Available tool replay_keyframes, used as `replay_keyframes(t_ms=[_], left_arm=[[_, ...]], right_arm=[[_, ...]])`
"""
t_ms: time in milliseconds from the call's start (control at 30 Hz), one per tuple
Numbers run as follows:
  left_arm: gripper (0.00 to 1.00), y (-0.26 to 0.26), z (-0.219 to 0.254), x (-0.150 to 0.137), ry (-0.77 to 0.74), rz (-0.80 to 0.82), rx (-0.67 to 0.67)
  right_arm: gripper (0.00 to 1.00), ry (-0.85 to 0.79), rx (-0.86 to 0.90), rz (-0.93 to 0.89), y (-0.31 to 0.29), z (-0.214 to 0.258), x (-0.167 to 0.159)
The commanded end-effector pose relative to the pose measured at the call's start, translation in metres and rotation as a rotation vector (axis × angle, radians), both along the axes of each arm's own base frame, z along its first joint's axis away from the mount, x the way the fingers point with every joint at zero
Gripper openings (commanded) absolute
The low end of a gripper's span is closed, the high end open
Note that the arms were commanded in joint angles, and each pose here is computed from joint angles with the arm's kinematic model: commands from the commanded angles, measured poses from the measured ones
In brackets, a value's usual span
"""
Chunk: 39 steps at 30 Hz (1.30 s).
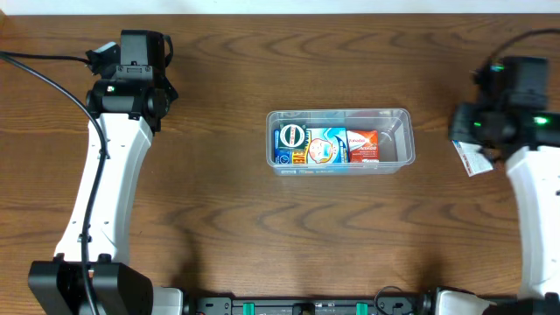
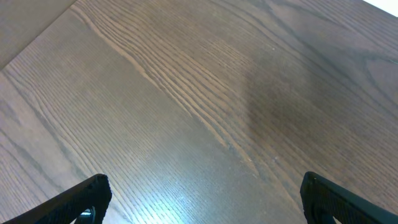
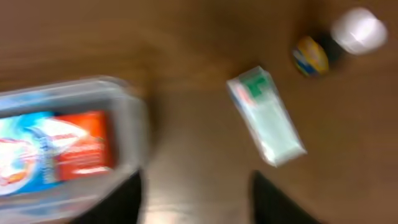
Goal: Pack container
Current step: 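Move right gripper to the white-green Panadol box and grasp it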
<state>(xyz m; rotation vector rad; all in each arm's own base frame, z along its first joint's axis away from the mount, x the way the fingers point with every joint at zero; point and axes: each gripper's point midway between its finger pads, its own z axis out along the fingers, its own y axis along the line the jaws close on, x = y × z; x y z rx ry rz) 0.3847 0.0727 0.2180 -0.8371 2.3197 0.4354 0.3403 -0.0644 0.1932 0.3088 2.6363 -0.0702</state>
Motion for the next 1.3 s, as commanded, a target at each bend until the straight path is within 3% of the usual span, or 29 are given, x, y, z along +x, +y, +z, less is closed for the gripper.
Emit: replay_keyframes(t_ms=[0, 100, 167, 700, 1100, 1267], left_arm=[[0.98, 0.004, 0.005, -0.001, -0.006, 0.004, 0.017], [0.98, 0.004, 0.005, -0.001, -0.005, 0.004, 0.018], [0.98, 0.004, 0.005, -0.001, -0.005, 0.004, 0.018], [0.98, 0.004, 0.005, -0.001, -0.005, 0.004, 0.018], [0.98, 0.004, 0.005, -0.001, -0.005, 0.004, 0.018], [0.98, 0.004, 0.005, -0.001, -0.006, 0.004, 0.017]], right_arm=[[0.79, 0.055, -0.039, -0.082, -0.043, -0.011, -0.011], [0.95, 0.101, -0.032, -0.140, -0.068, -0.025, -0.019], [0.99, 0.137, -0.032, -0.136, -0.078, -0.037, -0.021], [0.99, 0.360, 0.053, 0.192, -0.071, -0.135, -0.008], [0.99, 0.262, -0.062, 0.335, -0.087, -0.153, 0.031], [0.99, 0.234, -0.031, 0.384, -0.080, -0.158, 0.037]])
